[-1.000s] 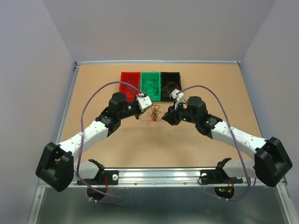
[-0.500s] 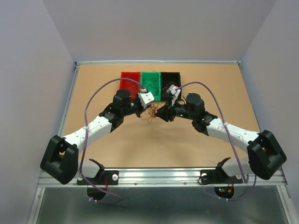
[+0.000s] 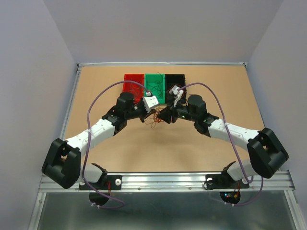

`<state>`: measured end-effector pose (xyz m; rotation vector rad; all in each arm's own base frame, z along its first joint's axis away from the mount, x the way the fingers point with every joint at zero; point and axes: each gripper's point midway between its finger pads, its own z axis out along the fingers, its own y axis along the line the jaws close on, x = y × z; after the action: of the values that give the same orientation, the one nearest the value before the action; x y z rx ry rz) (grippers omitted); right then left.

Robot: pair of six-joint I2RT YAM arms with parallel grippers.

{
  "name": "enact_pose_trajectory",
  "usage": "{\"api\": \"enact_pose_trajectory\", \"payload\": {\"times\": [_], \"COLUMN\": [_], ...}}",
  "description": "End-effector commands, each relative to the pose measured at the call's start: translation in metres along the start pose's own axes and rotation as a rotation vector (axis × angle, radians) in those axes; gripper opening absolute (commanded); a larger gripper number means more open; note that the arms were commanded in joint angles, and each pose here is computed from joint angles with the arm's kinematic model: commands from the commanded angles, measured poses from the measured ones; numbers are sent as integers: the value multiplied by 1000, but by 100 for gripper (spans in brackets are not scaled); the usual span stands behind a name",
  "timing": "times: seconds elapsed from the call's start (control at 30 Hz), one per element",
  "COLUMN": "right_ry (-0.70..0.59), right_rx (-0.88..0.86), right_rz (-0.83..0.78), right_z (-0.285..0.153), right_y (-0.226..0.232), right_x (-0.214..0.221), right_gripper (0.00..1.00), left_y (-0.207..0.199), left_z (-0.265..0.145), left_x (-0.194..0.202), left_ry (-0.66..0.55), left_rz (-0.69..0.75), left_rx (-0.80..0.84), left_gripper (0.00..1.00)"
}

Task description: Untangle the cables

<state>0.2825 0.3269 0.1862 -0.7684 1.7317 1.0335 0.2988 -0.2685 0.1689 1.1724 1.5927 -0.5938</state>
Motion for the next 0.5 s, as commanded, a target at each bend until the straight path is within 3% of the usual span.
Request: {"api": "enact_pose_trajectory", "payload": {"times": [0.0,0.47], "right_ry": [-128,-134], "right_rx": [-5,103], "right_rz": [-58,-39], "right_z": [10,15], "right_y": [3,-20], "right_x": [-51,-50], "right_gripper": [41,44], "left_y": [-1,-5], "left_z": [-3,-7], "left_x": [-35,-40], "left_ry": [-87,-103], "left_rz": [32,40], "left_rx": [35,52], "left_gripper": [0,0]}}
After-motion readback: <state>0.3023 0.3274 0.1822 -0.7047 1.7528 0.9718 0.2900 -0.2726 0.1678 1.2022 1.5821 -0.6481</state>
